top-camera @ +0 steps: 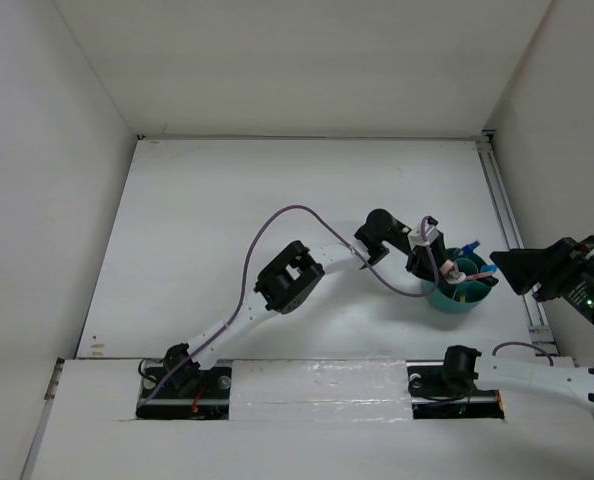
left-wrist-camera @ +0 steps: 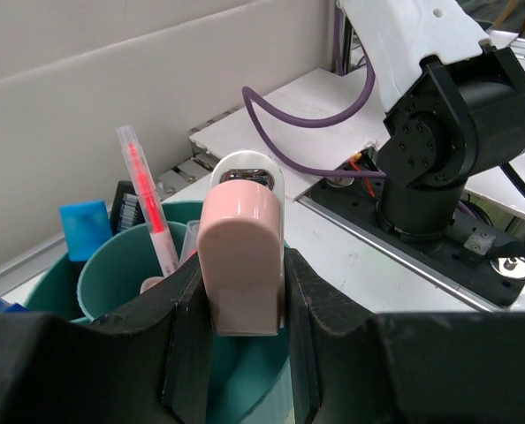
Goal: Sort the stationery into containers
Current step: Place the stapler in the storage box.
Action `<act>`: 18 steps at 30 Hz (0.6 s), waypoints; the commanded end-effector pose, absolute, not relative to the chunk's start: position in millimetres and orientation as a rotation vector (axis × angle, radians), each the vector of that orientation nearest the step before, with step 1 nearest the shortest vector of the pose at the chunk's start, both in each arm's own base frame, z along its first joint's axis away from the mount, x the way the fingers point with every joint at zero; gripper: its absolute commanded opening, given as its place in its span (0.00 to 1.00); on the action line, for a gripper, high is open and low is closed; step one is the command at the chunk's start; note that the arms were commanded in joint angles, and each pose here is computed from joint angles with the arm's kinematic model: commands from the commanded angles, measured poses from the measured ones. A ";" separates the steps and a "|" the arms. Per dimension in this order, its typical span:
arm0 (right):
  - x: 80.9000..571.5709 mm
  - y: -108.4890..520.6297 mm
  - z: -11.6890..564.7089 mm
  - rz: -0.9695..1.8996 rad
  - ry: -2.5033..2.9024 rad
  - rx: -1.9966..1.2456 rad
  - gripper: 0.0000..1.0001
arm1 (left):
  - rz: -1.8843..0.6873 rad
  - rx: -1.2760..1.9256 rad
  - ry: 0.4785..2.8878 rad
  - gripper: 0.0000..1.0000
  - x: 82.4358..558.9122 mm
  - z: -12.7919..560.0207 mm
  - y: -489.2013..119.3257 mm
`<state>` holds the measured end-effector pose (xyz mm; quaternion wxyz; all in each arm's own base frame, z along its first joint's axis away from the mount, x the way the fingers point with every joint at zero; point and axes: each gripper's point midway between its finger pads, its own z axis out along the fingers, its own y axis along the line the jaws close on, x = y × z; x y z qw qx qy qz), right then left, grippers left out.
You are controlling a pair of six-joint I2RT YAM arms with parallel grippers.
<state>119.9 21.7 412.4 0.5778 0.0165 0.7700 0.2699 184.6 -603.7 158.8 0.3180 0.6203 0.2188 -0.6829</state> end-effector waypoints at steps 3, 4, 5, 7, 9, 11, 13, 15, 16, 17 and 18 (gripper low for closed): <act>119.9 29.6 418.4 0.675 1.781 0.028 0.58 | -1.695 1.591 0.340 0.02 177.4 191.4 -596.1; 119.9 29.6 418.4 0.675 1.781 0.028 0.58 | -1.695 1.591 0.340 0.03 177.4 191.3 -596.1; 119.9 29.6 418.4 0.675 1.781 0.028 0.58 | -1.695 1.591 0.340 0.03 177.4 191.3 -596.1; 120.0 29.2 418.3 0.668 1.780 0.020 0.58 | -1.694 1.591 0.339 0.03 177.5 187.0 -596.2; 120.0 29.2 418.3 0.668 1.780 0.020 0.58 | -1.689 1.580 0.333 0.03 178.0 189.0 -596.6; 120.0 29.2 418.3 0.668 1.780 0.020 0.58 | -1.689 1.580 0.333 0.04 178.0 189.0 -596.6; 119.5 32.1 415.5 0.669 1.789 0.008 0.58 | -1.690 1.570 0.337 0.08 178.7 190.3 -597.3; 119.5 32.2 415.5 0.669 1.789 0.007 0.58 | -1.697 1.570 0.345 0.12 178.6 185.7 -597.2; 119.7 32.9 417.4 0.677 1.784 0.012 0.58 | -1.694 1.568 0.334 0.13 177.8 187.2 -596.2; 119.7 32.9 417.4 0.677 1.783 0.012 0.58 | -1.700 1.567 0.335 0.13 177.1 187.8 -595.4; 118.8 34.2 417.2 0.684 1.786 0.005 0.58 | -1.700 1.557 0.339 0.16 177.8 189.1 -596.1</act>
